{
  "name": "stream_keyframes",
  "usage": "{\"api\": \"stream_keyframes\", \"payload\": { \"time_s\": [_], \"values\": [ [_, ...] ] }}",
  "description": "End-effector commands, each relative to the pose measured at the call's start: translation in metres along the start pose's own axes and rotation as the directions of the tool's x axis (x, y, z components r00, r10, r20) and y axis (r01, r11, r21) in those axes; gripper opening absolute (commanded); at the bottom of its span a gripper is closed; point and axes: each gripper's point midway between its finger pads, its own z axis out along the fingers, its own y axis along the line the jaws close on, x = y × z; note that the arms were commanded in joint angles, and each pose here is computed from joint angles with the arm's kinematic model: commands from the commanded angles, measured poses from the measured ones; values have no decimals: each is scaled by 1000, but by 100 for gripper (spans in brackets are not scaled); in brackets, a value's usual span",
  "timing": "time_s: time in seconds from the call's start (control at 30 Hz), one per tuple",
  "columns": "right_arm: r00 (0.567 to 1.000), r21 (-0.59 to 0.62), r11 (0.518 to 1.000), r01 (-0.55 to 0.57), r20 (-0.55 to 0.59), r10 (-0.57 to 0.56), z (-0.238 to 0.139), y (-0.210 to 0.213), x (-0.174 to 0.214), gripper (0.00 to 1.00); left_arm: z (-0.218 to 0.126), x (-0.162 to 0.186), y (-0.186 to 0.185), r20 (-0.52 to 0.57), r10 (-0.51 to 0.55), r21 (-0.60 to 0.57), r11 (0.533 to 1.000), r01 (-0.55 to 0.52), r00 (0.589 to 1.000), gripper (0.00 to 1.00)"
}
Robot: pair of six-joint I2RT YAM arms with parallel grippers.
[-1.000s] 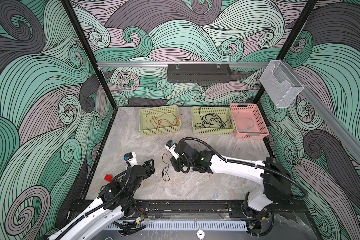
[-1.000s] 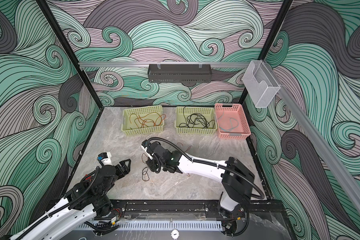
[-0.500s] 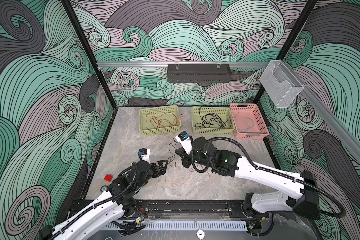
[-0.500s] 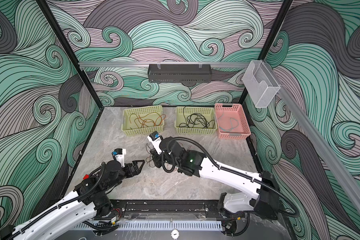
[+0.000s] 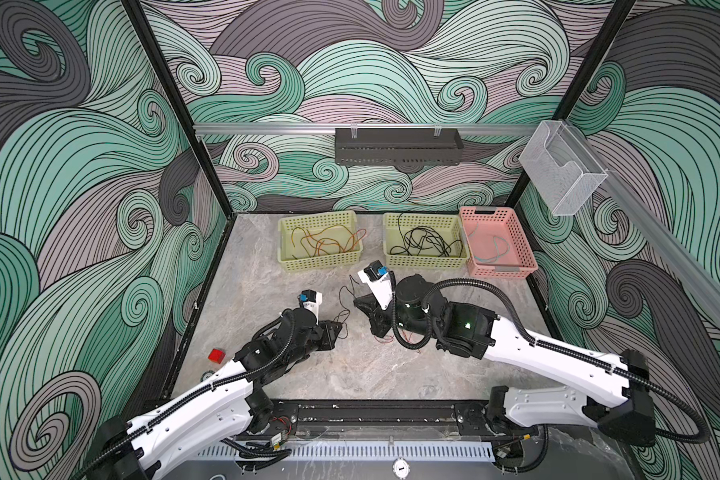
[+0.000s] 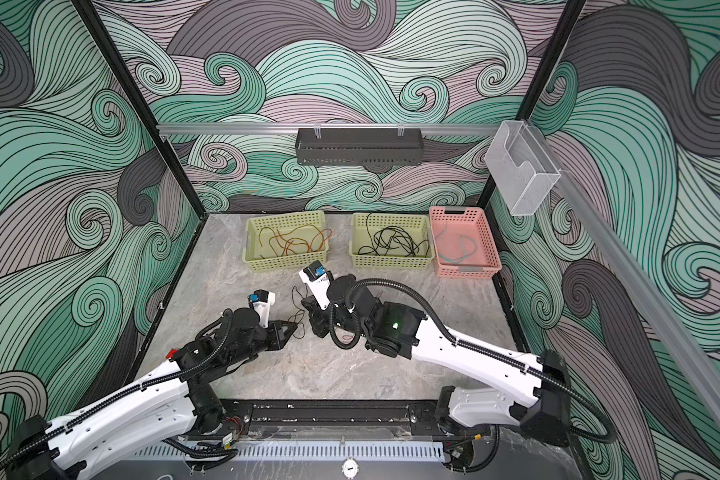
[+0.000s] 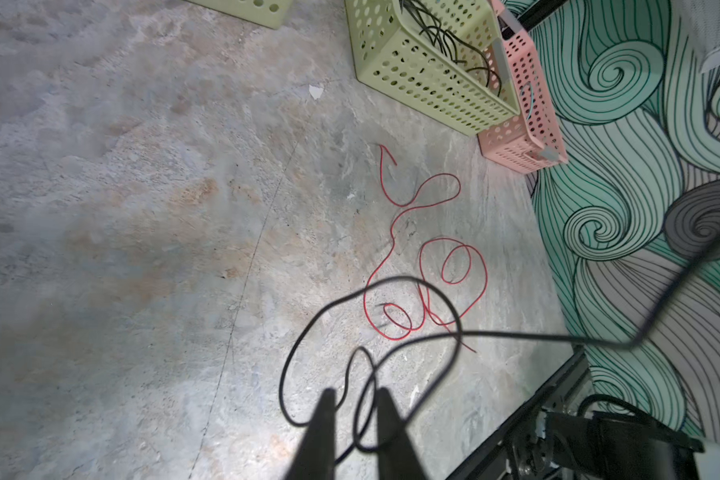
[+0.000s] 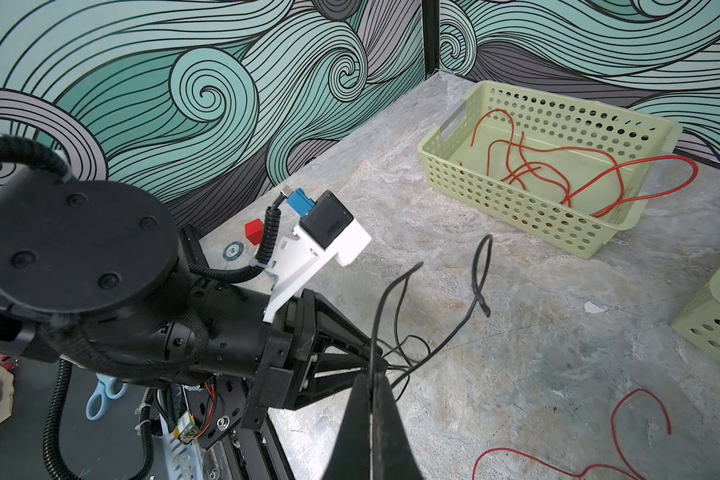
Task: Untangle the cables
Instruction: 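Lift the black cable with the right gripper while the left gripper moves in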
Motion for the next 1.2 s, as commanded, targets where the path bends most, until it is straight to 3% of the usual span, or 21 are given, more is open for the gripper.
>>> {"api": "stream_keyframes", "payload": {
  "time_s": [0.0,0.27,0.57,0.7,0.83,1.07,1.17],
  "values": [
    [1000,21,1000,-5,25,4,-8,-2,-9,0,-9,-15,-14,38,3,29,1000,-4,999,0],
    [999,131,991,26,27,-29,-18,-24,-4,0,-26,-25,15,155,-72,-72,994,84,985,0],
    [993,264,963,-54,116,24,-56,-73,-18,0,-31,-20,27,160,-77,-103,990,94,984,0],
    [990,302,951,-66,139,24,-69,-86,-22,0,-31,-18,27,151,-75,-109,990,92,986,8],
    [986,325,943,-77,166,23,-80,-94,-27,0,-32,-19,27,149,-70,-108,990,87,986,25],
    [986,339,938,-66,166,9,-89,-99,-30,0,-30,-20,25,150,-63,-105,991,79,987,18],
    [985,330,942,-60,172,3,-92,-96,-33,0,-27,-20,15,136,-52,-64,996,61,989,32]
  ]
}}
